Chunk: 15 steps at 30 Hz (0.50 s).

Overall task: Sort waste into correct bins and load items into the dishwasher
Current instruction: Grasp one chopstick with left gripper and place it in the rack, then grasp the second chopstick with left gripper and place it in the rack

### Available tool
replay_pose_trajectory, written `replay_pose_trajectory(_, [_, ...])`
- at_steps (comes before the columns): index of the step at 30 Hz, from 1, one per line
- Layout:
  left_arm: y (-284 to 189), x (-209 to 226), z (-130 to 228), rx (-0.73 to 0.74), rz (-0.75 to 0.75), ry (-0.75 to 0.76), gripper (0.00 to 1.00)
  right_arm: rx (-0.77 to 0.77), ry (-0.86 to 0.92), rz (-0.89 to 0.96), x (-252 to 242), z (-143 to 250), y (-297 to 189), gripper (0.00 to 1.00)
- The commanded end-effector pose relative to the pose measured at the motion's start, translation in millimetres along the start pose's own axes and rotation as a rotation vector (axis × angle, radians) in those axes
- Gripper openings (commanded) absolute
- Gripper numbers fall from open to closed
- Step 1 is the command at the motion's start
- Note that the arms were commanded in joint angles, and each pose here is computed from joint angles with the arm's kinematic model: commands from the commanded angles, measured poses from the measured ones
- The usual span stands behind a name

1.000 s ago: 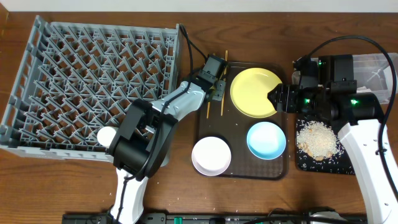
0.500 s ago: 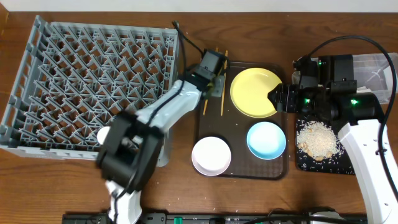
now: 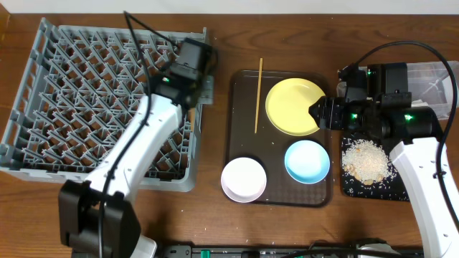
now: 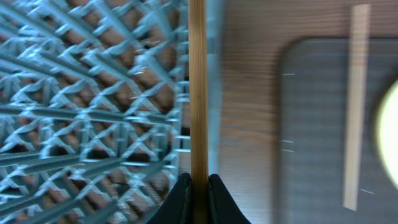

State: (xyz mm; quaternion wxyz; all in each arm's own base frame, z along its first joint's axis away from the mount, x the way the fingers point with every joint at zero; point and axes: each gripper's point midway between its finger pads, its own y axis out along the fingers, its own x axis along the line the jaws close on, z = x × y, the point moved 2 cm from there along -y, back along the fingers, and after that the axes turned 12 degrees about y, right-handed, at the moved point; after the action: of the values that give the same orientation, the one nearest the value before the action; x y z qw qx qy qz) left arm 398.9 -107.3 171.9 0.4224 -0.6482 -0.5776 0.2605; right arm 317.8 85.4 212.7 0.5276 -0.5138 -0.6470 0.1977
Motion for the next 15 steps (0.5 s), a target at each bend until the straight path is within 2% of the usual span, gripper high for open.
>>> replay_pose_trajectory(1, [25,15,18,0.079,-0.042,0.026,0.08,0.004,0.0,-0.016,6,-1,0,0.65])
replay_pose_trajectory(4, [40,17,26,0.121,-0.033,0.027,0.08,0.009,0.002,-0.014,6,0,0,0.65])
replay_pose_trajectory(7, [50,2,30,0.143,0.058,0.082,0.08,0.014,0.004,-0.012,5,1,0,0.64])
replay_pose_trajectory(11, [54,3,33,0.155,0.055,0.117,0.09,0.015,0.005,-0.011,5,2,0,0.64])
replay_pose_trajectory(15, [43,6,21,0.117,0.048,0.11,0.34,0.015,0.005,-0.011,5,2,0,0.64])
